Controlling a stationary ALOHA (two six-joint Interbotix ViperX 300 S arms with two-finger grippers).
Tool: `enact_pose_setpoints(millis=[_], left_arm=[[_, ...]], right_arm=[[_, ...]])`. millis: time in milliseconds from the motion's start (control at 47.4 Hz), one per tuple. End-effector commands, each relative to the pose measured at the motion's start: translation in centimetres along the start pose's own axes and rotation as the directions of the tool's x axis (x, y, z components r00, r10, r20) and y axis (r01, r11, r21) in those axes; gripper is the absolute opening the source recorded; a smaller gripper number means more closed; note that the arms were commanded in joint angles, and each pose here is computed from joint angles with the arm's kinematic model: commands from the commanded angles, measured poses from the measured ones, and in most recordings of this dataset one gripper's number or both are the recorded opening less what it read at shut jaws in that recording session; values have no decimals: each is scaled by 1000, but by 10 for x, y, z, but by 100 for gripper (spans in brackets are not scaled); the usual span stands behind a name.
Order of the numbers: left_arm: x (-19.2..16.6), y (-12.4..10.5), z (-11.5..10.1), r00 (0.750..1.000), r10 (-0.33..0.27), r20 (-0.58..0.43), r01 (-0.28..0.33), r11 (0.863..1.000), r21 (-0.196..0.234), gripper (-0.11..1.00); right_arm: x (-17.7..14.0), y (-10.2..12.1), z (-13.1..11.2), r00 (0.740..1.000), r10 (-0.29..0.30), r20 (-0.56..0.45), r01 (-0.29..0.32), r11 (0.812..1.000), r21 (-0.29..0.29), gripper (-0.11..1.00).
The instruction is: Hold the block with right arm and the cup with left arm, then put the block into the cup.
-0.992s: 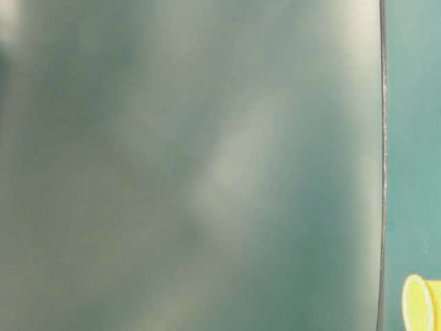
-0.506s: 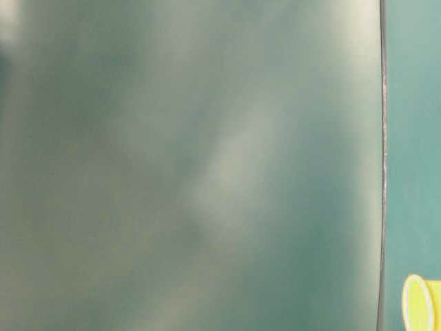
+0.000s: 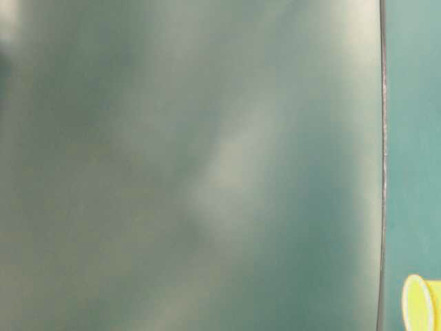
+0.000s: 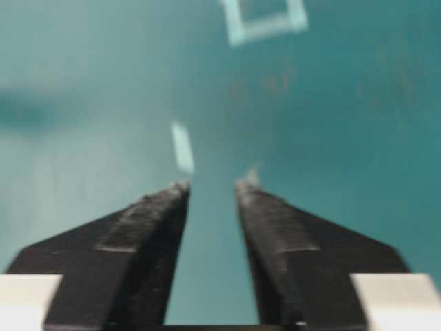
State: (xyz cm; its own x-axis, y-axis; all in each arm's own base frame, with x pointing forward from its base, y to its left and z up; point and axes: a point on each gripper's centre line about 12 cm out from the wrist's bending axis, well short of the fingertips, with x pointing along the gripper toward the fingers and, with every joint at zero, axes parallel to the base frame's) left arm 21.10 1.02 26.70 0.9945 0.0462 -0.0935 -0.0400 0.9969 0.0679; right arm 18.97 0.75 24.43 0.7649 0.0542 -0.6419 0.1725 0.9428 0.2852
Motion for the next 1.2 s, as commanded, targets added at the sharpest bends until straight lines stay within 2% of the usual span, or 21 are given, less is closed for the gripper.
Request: enact_pose_setpoints(millis=[0, 190, 359, 549, 612, 823, 970, 1181], left_arm=[[5, 2, -3, 1000, 11, -18, -11, 1000, 0, 72], [20, 16, -24, 991, 69, -118, -71, 997, -13, 78], [35, 31, -46, 966, 118, -230, -129, 991, -33, 83], [49, 35, -71, 930, 116, -348, -141, 989, -46, 83], [51, 35, -80, 914, 111, -389, -146, 987, -62, 83], [52, 33, -101, 875, 98, -475, -182, 974, -135, 83], [54, 30, -108, 862, 85, -501, -184, 971, -153, 83], [59, 21, -130, 819, 50, -571, -176, 970, -168, 83]], right_arm=[[-2, 6, 3, 999, 15, -31, -15, 1000, 9, 47], [2, 12, -8, 993, 26, -119, -30, 999, -25, 57], [4, 23, -20, 978, 52, -203, -67, 995, -70, 58], [6, 42, -28, 961, 96, -260, -132, 983, -125, 58], [8, 48, -32, 952, 105, -286, -151, 978, -142, 58], [15, 59, -42, 925, 101, -367, -158, 979, -130, 58], [16, 66, -49, 910, 106, -400, -166, 979, -117, 58], [14, 75, -56, 897, 124, -424, -177, 980, -87, 58]])
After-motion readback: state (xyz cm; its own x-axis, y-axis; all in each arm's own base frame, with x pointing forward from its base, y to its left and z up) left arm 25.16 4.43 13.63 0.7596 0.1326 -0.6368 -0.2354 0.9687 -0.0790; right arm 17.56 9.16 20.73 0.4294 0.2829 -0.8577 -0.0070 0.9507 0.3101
